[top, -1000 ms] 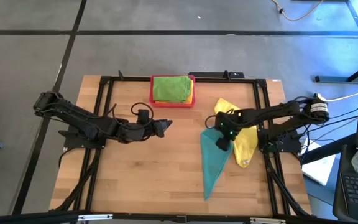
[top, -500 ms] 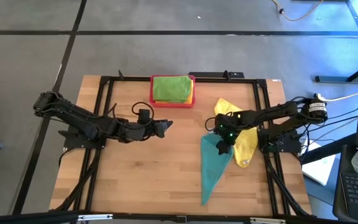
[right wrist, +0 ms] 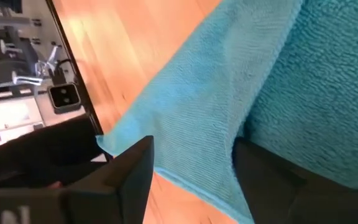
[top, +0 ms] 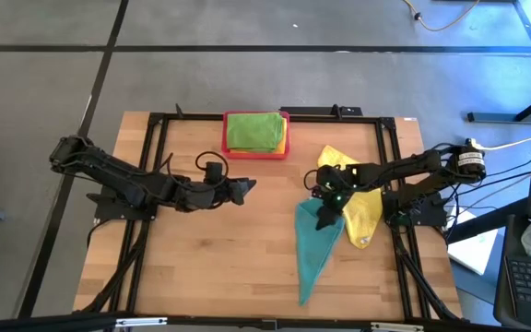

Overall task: Fold microfiber towels
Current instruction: Fold the blue microfiber cloth

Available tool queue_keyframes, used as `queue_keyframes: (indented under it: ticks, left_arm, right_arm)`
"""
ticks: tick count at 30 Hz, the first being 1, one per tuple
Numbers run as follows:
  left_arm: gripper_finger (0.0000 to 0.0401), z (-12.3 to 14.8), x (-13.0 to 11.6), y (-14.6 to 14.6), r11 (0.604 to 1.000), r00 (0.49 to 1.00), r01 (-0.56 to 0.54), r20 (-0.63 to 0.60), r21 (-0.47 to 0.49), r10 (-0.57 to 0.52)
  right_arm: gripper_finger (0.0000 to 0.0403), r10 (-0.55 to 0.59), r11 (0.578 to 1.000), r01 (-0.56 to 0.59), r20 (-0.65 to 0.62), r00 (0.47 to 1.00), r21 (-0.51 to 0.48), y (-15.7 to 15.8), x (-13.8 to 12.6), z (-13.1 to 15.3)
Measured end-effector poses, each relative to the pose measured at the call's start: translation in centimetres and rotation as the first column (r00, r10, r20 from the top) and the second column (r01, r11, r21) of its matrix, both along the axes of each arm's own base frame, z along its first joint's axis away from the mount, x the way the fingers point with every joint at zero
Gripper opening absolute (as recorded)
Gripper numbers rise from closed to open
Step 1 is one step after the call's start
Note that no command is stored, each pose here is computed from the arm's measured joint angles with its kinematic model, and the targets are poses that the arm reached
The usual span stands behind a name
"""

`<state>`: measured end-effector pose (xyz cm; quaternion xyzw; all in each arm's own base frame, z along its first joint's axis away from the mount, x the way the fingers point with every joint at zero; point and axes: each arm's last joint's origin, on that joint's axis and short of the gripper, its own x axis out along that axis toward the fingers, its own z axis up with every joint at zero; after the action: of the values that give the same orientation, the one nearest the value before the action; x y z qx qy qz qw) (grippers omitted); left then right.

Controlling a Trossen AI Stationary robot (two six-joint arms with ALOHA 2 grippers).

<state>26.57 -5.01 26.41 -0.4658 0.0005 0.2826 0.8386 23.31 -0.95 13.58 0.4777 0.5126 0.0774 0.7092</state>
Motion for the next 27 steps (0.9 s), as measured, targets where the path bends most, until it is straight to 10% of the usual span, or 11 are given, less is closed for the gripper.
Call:
queue_keyframes:
  ticks: [27]
  left_arm:
    - [0.0214, -0.1, -0.2, -1.4, 0.992, 0.992, 0.122, -0.007, -0.027, -0.122]
  right_arm:
    - [0.0014, -0.077, 0.996, 0.06, 0.264, 0.962, 0.07, -0.2, 2.4, 2.2]
